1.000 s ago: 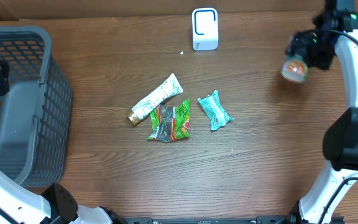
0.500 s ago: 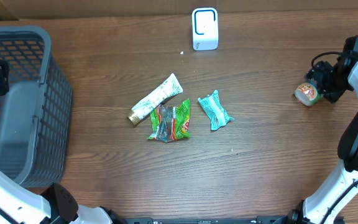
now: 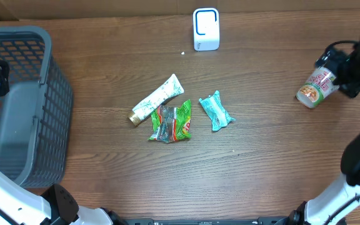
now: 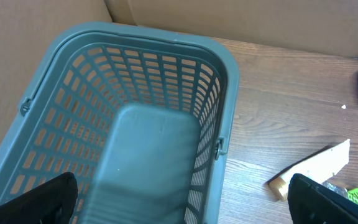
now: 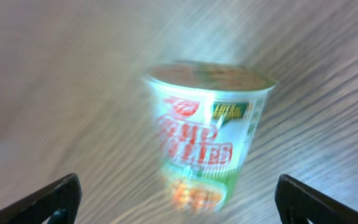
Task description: Scan the item barcode
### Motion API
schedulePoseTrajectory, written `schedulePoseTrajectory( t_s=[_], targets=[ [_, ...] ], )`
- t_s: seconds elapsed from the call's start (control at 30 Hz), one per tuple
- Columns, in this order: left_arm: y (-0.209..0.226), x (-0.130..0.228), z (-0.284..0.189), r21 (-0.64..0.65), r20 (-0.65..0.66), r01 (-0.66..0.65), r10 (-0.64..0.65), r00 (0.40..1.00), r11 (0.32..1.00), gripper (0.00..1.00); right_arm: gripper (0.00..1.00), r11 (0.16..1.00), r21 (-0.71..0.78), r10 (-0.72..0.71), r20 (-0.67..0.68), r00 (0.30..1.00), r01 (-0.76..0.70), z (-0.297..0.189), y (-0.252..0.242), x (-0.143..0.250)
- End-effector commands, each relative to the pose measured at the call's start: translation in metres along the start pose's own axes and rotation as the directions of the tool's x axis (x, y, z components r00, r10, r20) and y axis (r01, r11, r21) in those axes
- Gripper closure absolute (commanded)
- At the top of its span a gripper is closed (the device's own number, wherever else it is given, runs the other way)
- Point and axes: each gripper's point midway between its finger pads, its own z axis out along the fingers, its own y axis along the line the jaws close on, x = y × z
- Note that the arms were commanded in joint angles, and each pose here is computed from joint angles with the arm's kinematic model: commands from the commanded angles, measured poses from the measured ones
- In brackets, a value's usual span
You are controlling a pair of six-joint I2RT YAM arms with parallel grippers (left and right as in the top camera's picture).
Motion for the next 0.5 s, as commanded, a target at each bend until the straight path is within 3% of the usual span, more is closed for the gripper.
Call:
schedulePoseTrajectory(
  t_s=[0.0,0.07,0.2,0.4,0.47],
  targets=[
    [-0.004,-0.001,0.0,0.017,0.006,-0.024,0.024,1.0,1.0,0.0,0.0,0.949,-0.219,-0.204,0.118,0.972,0.226,-0.078,0.059,0.004],
    [-0.004,-0.001,0.0,0.017,0.006,-0.024,0.024,1.0,1.0,0.01,0.0,0.86,-0.329,-0.38,0.098,0.92,0.39,-0.084,0.095,0.038],
    [-0.004,-0.001,0.0,0.017,0.006,-0.024,0.024,1.0,1.0,0.0,0.02,0.741,-0.355,-0.593,0.054,0.804,0.57,-0.066,0.134,0.097],
    [-0.004,-0.001,0.0,0.017,0.006,-0.024,0.024,1.0,1.0,0.0,0.02,0.599,-0.241,-0.774,0.072,0.63,0.764,-0.032,0.17,0.154],
    [-0.004,-0.001,0.0,0.017,0.006,-0.024,0.024,1.0,1.0,0.0,0.05,0.513,-0.233,-0.834,0.09,0.544,0.826,-0.019,0.183,0.174]
  ],
)
